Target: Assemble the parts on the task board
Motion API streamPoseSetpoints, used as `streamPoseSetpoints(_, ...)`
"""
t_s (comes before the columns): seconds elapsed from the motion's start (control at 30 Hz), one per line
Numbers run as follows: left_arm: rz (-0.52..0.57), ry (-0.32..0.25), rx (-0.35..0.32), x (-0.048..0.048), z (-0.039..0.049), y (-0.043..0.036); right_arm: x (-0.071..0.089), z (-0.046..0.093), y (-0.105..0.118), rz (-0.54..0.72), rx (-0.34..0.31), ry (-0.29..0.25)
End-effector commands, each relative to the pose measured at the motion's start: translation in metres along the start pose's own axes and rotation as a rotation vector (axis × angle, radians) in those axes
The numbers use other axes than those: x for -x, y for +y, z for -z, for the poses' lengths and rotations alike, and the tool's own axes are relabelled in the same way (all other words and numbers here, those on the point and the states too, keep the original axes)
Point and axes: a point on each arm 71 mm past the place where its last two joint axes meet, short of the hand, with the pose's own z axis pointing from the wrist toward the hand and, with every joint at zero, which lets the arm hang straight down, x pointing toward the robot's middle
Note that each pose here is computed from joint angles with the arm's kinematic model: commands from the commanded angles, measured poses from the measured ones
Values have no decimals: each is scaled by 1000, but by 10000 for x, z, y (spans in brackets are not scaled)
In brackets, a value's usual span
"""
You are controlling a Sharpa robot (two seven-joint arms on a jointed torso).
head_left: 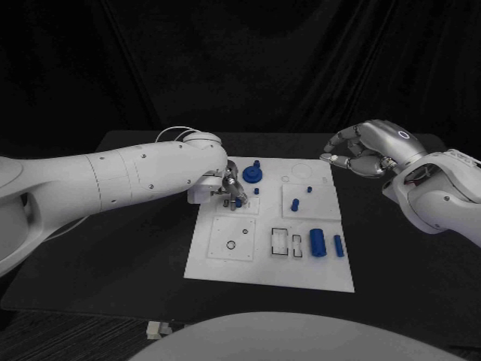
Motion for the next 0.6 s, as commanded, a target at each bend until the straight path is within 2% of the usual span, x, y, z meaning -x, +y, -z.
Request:
streamPoseSetpoints(0.03,-10,25,-15,-36,-3,-22,-10,6,-20,2,-19,6)
streamPoseSetpoints(0.6,-13,32,-7,-39,-16,-7,-18,8,-20,2,-21,9)
